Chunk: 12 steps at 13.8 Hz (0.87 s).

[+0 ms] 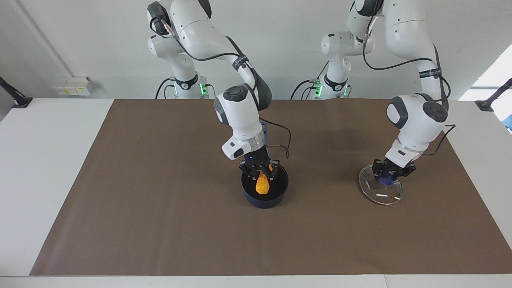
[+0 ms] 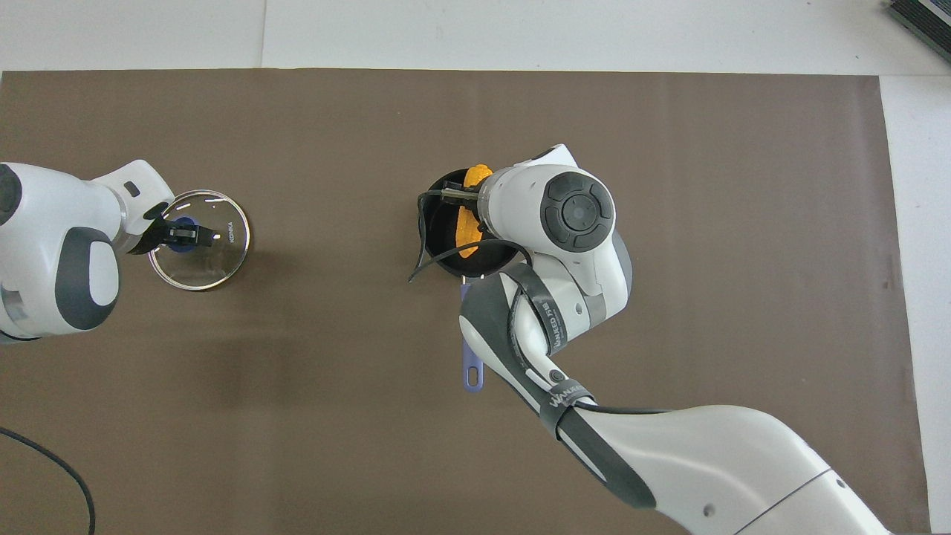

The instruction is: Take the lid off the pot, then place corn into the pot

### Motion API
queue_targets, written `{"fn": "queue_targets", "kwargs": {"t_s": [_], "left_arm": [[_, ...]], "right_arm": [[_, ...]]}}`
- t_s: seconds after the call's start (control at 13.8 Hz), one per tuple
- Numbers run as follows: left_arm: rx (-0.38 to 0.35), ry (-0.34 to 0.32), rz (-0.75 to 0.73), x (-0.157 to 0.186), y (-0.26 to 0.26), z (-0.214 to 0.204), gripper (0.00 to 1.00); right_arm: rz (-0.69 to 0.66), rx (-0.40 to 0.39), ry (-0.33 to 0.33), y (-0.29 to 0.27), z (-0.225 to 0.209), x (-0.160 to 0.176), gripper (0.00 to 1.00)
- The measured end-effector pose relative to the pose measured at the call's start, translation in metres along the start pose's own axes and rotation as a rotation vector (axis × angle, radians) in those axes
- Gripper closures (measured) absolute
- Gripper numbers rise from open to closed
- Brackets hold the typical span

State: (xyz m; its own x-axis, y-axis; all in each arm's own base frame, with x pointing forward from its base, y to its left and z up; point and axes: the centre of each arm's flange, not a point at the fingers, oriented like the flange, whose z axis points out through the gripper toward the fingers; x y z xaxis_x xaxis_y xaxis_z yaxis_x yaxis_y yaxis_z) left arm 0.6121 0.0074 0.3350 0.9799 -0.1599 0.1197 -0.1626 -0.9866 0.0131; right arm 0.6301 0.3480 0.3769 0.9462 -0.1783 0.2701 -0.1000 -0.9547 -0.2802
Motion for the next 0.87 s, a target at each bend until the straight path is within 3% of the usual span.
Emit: {"fn": "queue_targets", "kwargs": {"t_s": [0.15, 0.36, 0.58, 0.8, 0.87], "left_arm": [[0.000, 0.002, 0.001, 0.001, 0.000, -0.001, 0.03], [0.004, 0.026, 0.004, 0.008, 0.000, -0.011, 0.00], [0.011, 0.074, 0.011, 0.024, 0.000, -0.048, 0.00], [0.031, 0.058, 0.048, 0.032, 0.003, -0.119, 0.00], [0.056, 0.049, 0.071, 0.033, 0.006, -0.147, 0.00]], "right_arm": [[-0.096, -0.007, -0.015, 0.000, 0.007, -0.007, 0.60], [-0.156, -0.013, -0.021, 0.004, 0.010, -0.008, 0.60], [-0.174, -0.011, -0.020, 0.002, 0.010, -0.009, 0.60], [-0.176, -0.009, -0.020, 0.000, 0.010, -0.011, 0.33], [-0.176, -0.009, -0.019, 0.000, 0.009, -0.010, 0.33]]}}
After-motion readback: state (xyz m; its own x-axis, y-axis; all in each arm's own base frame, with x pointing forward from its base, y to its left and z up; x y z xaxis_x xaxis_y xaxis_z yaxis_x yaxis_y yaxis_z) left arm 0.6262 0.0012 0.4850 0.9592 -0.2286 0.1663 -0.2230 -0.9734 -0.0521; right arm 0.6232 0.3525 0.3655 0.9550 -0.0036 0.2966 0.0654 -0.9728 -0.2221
